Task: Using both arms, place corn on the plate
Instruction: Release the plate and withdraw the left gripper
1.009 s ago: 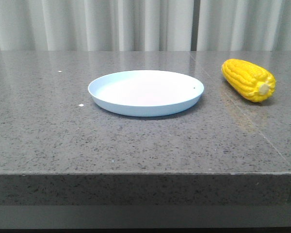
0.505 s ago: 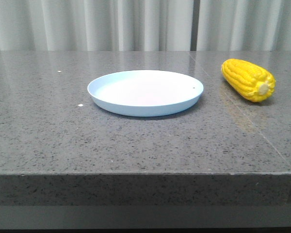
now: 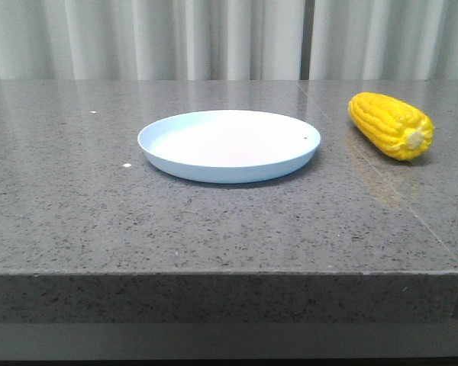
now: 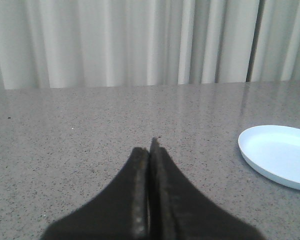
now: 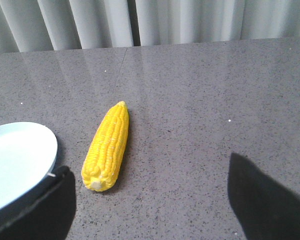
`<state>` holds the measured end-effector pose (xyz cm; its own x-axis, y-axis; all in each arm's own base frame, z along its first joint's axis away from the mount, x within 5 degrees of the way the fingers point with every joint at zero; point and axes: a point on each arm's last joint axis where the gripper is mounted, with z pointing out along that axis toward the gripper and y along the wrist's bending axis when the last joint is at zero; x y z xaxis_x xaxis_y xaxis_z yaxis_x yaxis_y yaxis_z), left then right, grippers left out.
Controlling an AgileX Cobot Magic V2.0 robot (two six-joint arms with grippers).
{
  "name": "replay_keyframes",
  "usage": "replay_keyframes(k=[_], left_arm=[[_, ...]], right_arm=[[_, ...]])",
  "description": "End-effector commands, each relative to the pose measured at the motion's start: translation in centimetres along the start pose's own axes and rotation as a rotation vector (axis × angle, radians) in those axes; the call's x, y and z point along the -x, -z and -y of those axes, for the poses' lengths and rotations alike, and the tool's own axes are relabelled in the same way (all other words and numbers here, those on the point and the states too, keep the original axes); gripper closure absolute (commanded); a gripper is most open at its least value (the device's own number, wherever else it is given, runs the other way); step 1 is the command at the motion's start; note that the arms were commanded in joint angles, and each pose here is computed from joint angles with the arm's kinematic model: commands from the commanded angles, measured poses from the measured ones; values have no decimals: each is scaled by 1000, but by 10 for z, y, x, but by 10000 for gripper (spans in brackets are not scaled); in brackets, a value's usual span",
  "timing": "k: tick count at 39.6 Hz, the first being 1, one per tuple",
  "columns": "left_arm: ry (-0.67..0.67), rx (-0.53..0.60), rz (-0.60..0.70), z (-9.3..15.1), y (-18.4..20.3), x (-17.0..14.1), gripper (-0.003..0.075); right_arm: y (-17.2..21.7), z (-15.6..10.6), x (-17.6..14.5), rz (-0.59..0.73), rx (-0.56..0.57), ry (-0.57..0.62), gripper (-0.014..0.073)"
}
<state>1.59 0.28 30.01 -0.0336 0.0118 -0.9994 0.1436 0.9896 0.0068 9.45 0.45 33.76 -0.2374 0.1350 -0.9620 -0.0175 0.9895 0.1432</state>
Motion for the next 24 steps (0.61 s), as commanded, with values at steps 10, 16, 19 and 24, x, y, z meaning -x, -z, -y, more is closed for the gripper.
replay_keyframes(k=[10, 16, 19, 24], left_arm=[[13, -7, 109, 0, 6, 13, 741], [13, -7, 109, 0, 6, 13, 741], [13, -7, 109, 0, 6, 13, 741], [13, -7, 109, 0, 6, 13, 741]], right_arm=[[-21, -3, 35, -46, -3, -2, -46], [-55, -5, 59, -171, -3, -8, -46], [-74, -5, 69, -221, 1, -20, -46], [-107, -7, 81, -298, 11, -22, -46]])
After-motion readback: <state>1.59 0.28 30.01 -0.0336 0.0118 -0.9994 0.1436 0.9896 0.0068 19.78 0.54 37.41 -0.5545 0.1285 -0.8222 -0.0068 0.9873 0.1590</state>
